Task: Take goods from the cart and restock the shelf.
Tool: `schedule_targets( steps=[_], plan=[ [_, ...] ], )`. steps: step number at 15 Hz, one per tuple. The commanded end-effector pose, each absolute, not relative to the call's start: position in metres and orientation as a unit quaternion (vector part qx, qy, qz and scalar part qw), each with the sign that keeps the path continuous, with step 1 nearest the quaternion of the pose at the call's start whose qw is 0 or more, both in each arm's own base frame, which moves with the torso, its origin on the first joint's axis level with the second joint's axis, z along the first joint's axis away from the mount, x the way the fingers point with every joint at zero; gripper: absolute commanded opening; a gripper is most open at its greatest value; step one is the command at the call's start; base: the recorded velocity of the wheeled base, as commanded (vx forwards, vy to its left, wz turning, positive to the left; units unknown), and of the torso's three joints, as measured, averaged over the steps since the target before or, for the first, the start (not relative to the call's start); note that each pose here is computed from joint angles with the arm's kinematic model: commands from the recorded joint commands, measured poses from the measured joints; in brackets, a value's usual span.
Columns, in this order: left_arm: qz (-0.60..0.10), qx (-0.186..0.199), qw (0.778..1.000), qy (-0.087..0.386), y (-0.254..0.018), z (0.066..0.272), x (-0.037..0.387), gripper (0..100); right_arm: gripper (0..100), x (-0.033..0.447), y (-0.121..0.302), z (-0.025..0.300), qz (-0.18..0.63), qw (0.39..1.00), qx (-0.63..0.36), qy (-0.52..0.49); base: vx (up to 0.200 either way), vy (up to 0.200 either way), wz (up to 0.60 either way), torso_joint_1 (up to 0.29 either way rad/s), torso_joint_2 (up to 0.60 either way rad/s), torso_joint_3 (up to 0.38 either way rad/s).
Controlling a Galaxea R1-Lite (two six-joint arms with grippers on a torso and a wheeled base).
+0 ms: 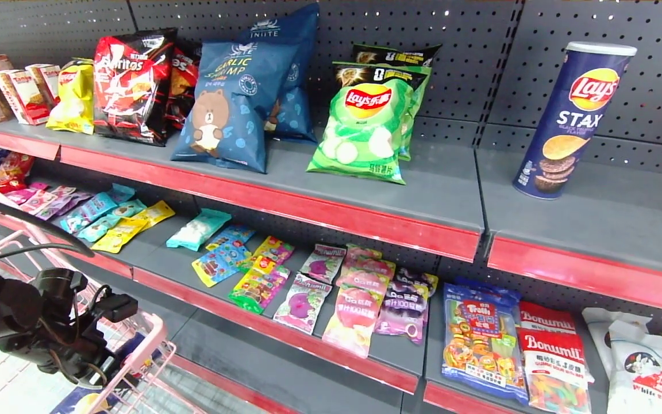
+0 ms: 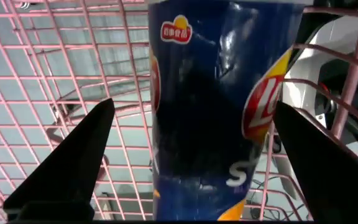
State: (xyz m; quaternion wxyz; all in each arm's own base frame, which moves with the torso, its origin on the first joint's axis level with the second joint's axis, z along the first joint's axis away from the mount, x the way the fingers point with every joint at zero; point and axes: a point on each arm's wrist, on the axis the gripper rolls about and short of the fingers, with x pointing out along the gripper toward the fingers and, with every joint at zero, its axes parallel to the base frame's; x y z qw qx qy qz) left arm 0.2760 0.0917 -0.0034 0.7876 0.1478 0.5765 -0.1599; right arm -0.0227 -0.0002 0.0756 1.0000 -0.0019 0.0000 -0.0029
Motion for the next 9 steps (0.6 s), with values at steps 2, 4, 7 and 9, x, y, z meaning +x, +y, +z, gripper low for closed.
schedule_targets(
  steps=[2, 4, 7, 9],
  plan=[
    [-0.168, 0.140, 0.777, 0.590, 0.0916, -0.0204, 0.2794, 100, 100, -0.0227, -0.0002, 0.0757, -0.003, 1.000, -0.002, 0.000, 0.000, 0.000, 0.00, 0.000, 0.00, 0.000],
    [-0.174, 0.142, 0.776, 0.590, 0.0887, -0.0220, 0.2808, 100, 100, -0.0227, -0.0002, 0.0757, -0.003, 1.000, -0.002, 0.000, 0.000, 0.000, 0.00, 0.000, 0.00, 0.000],
    [-0.180, 0.147, 0.775, 0.588, 0.0845, -0.0218, 0.2826, 100, 100, -0.0227, -0.0002, 0.0757, -0.003, 1.000, -0.002, 0.000, 0.000, 0.000, 0.00, 0.000, 0.00, 0.000],
    [-0.180, 0.148, 0.776, 0.586, 0.0843, -0.0210, 0.2835, 100, 100, -0.0227, -0.0002, 0.0757, -0.003, 1.000, -0.002, 0.000, 0.000, 0.000, 0.00, 0.000, 0.00, 0.000]
  ],
)
